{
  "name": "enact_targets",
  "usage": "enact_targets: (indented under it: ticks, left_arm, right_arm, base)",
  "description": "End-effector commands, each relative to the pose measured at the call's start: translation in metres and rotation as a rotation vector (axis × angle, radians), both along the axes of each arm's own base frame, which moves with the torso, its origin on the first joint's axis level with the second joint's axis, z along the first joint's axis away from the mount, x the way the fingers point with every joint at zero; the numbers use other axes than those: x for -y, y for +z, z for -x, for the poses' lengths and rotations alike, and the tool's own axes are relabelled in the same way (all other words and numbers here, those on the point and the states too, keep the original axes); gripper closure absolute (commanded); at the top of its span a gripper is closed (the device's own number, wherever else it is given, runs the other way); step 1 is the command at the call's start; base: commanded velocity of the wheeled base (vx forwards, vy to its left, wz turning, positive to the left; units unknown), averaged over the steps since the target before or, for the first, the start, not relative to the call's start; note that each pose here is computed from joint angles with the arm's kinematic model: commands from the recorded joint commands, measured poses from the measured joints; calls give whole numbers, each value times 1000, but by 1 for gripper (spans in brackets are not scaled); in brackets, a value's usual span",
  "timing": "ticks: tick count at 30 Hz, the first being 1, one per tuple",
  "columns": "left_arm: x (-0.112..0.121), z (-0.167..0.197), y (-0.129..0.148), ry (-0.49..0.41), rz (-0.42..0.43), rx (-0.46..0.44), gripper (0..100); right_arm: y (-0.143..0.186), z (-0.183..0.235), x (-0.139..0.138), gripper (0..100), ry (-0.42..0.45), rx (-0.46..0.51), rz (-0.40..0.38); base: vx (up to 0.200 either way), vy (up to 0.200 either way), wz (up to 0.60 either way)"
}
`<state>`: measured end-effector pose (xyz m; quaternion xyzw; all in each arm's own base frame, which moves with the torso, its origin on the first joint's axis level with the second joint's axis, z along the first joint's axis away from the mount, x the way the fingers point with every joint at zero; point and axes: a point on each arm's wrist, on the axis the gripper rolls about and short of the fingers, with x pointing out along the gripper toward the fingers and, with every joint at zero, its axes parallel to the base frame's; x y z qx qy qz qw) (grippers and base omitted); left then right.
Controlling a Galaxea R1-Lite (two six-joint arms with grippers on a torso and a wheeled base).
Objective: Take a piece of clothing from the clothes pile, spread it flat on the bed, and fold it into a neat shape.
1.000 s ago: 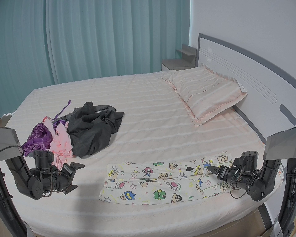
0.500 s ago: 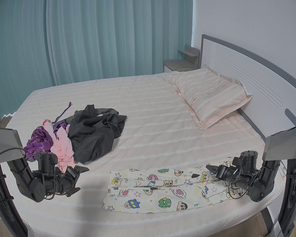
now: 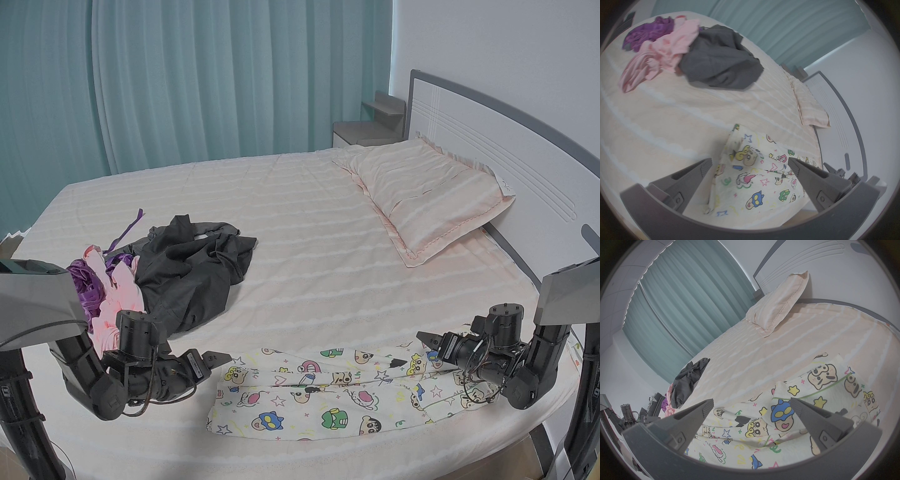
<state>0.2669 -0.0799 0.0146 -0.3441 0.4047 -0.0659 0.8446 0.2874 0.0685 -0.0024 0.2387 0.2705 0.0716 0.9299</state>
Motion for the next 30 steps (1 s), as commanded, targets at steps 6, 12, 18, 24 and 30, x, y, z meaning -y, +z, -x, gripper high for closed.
enact_targets:
  ticks: [6, 12, 18, 24, 30]
  left_arm:
    - [33, -45, -25, -104, -70, 76, 0]
    - [39, -50, -37, -155, -118, 88, 0]
    - [41, -50, -40, -175, -135, 92, 0]
    - [42, -57, -39, -173, -128, 133, 0]
    - [44, -50, -39, -204, -87, 164, 0]
  right_arm:
    - [0, 2, -3, 0, 10, -1, -2]
    - [0, 3, -3, 0, 12, 4, -2]
    - [0, 3, -3, 0, 15, 2, -2]
    - [-1, 5, -5, 0, 23, -1, -1]
    - [-2, 5, -6, 0, 23, -5, -1]
  base:
    - [0, 0, 0]
    - [0, 0, 0]
    - [0, 0, 0]
    - [0, 0, 0]
    - [0, 0, 0]
